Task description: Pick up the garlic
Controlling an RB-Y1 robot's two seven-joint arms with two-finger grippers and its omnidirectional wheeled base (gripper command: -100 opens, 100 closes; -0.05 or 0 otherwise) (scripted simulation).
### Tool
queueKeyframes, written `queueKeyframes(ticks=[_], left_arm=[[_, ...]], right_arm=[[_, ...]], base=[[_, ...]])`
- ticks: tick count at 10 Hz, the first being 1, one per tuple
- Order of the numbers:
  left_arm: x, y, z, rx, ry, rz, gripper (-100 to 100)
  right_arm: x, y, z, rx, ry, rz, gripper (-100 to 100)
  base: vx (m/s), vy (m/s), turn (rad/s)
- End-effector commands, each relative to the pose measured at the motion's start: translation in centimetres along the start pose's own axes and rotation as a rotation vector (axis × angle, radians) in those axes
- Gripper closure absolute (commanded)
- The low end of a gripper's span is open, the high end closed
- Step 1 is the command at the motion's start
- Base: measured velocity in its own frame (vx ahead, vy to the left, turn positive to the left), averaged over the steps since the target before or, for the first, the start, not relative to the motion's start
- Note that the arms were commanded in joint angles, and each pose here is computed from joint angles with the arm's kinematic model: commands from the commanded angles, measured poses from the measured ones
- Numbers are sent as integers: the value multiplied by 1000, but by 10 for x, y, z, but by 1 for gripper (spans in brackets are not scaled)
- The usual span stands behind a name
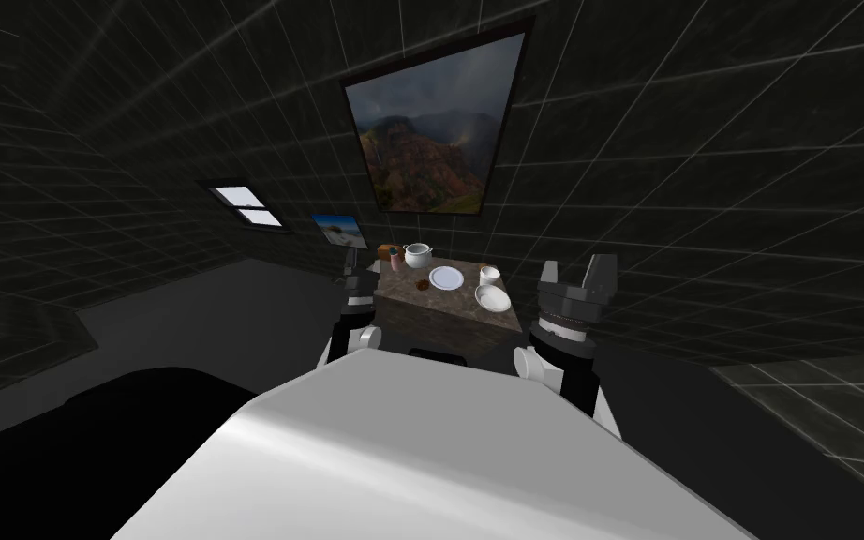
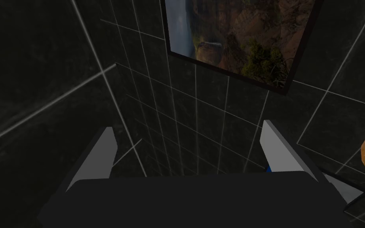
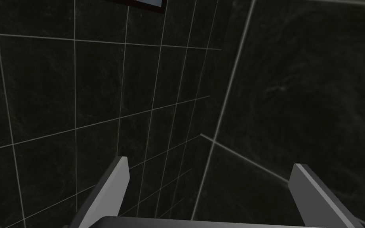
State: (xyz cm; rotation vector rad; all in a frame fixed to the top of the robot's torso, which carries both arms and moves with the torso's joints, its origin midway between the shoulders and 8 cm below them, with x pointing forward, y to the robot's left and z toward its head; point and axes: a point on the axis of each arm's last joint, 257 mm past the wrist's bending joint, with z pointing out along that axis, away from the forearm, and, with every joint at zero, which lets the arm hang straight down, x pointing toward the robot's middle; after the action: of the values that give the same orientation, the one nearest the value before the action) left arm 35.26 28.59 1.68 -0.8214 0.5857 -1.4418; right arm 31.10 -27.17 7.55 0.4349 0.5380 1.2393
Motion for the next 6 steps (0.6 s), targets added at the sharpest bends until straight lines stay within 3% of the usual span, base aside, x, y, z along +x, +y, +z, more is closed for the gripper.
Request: queueKeyframes(ticks=[1, 6], left_arm=[[6, 10, 2, -37, 22, -37, -100], [25, 46, 6, -165, 76, -161, -100]], right_arm=[[0, 0, 0, 0, 0, 0, 0], [0, 0, 0, 0, 0, 0, 0]], base=[[2, 24, -53], [8, 37, -63]])
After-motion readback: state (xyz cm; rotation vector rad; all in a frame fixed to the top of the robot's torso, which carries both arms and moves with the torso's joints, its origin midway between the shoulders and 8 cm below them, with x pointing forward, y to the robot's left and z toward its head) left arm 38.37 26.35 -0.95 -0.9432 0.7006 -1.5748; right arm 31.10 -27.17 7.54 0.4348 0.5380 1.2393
